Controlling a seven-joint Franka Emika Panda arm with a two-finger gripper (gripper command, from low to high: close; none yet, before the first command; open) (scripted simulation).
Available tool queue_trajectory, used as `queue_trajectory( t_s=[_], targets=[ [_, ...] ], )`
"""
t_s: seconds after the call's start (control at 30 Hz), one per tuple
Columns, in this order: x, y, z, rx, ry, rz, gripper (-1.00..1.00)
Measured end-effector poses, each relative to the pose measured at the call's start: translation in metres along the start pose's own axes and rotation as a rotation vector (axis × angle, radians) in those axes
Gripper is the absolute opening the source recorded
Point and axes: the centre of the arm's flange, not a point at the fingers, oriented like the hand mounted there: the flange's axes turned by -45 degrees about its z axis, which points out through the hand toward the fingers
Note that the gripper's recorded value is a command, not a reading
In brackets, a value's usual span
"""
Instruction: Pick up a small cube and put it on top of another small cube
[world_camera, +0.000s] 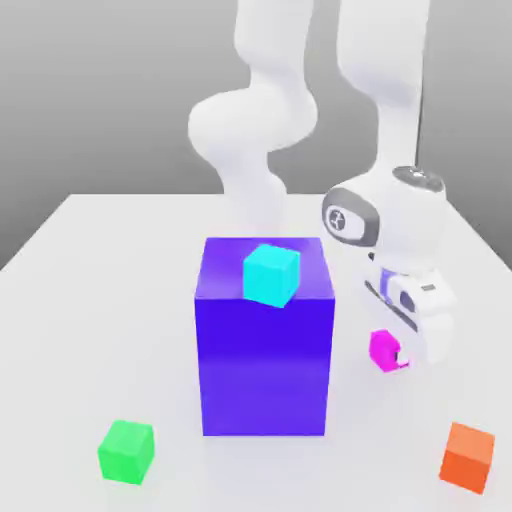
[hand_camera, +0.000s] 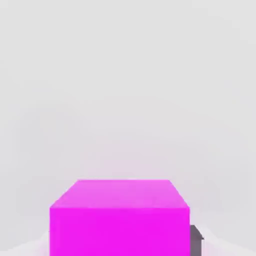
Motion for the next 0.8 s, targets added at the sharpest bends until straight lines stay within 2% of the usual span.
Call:
queue_trajectory(
  t_s=[0.33, 0.47, 0.8],
  targets=[
    [0.002, 0.003, -0.063, -0.007, 0.003, -0.004, -1.00],
    [0.002, 0.041, -0.083, -0.046, 0.036, -0.030, -1.00],
    [-0.055, 0.145, -0.119, -0.132, 0.078, -0.116, -1.00]
  ],
)
